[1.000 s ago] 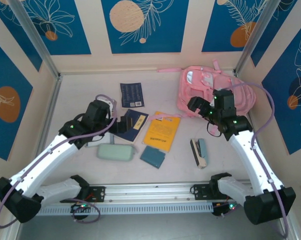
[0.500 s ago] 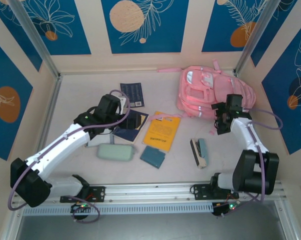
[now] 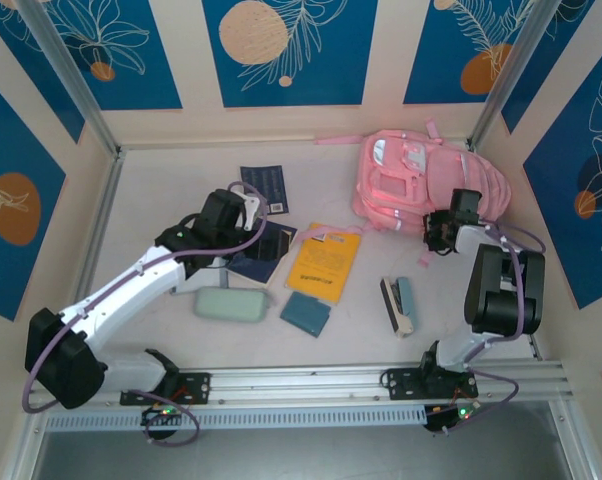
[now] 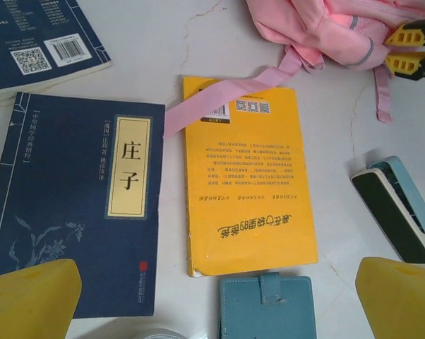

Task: Pack the student bag

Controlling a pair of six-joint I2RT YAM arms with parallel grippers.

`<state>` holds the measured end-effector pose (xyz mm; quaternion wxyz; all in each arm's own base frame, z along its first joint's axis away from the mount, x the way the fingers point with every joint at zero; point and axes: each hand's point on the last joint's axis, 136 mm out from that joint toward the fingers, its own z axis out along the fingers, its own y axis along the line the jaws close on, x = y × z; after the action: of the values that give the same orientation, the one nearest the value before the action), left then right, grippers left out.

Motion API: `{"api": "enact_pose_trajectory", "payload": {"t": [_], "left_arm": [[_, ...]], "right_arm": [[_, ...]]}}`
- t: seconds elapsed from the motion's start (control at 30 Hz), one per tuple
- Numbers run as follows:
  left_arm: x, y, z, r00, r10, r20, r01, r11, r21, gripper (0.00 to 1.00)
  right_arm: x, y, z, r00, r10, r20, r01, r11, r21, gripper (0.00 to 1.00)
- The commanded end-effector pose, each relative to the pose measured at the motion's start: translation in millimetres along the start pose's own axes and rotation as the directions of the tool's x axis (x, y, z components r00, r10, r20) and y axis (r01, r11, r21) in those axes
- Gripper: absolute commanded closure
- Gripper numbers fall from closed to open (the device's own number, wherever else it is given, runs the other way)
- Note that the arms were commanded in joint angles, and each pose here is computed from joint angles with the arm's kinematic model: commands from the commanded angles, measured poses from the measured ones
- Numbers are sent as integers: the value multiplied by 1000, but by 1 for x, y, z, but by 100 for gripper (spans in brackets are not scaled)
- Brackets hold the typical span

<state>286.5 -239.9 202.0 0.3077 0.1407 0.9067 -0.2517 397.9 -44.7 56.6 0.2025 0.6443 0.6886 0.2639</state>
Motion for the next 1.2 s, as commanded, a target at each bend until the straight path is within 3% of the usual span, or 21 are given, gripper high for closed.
{"api": "enact_pose_trajectory", "payload": {"t": [0.0, 0.07, 0.23, 0.37, 0.63, 0.73, 0.9, 1.17], "left_arm": [[0, -1, 4, 1000, 19, -11, -19, 1000, 12, 0], [-2, -1, 5, 1000, 12, -18, -12, 1000, 6, 0], [-18, 11, -4, 998, -41, 37, 44, 995, -85, 0], [-34, 5, -15, 993, -70, 91, 76, 995, -69, 0], [-49, 3, -36, 987, -99, 124, 110, 990, -87, 0], [-54, 5, -58, 977, -100, 188, 120, 988, -96, 0], [-63, 0, -97, 959, -92, 268, 115, 991, -73, 0], [-48, 1, -116, 960, -100, 262, 121, 990, -68, 0]], "right_arm": [[4, 31, -1, 999, -9, -38, 6, 995, -101, 95], [8, 38, -4, 998, -13, -61, 6, 993, -118, 100], [24, 57, -21, 995, 2, -104, -21, 983, -182, 100], [41, 75, -35, 987, 42, -156, -81, 965, -251, 100], [93, 140, -82, 974, -46, -224, -42, 926, -375, 100], [115, 151, -98, 967, -67, -247, -33, 924, -381, 100], [157, 154, -121, 952, -98, -290, -22, 923, -384, 100], [216, 122, -147, 934, -180, -308, 54, 925, -376, 100]]}}
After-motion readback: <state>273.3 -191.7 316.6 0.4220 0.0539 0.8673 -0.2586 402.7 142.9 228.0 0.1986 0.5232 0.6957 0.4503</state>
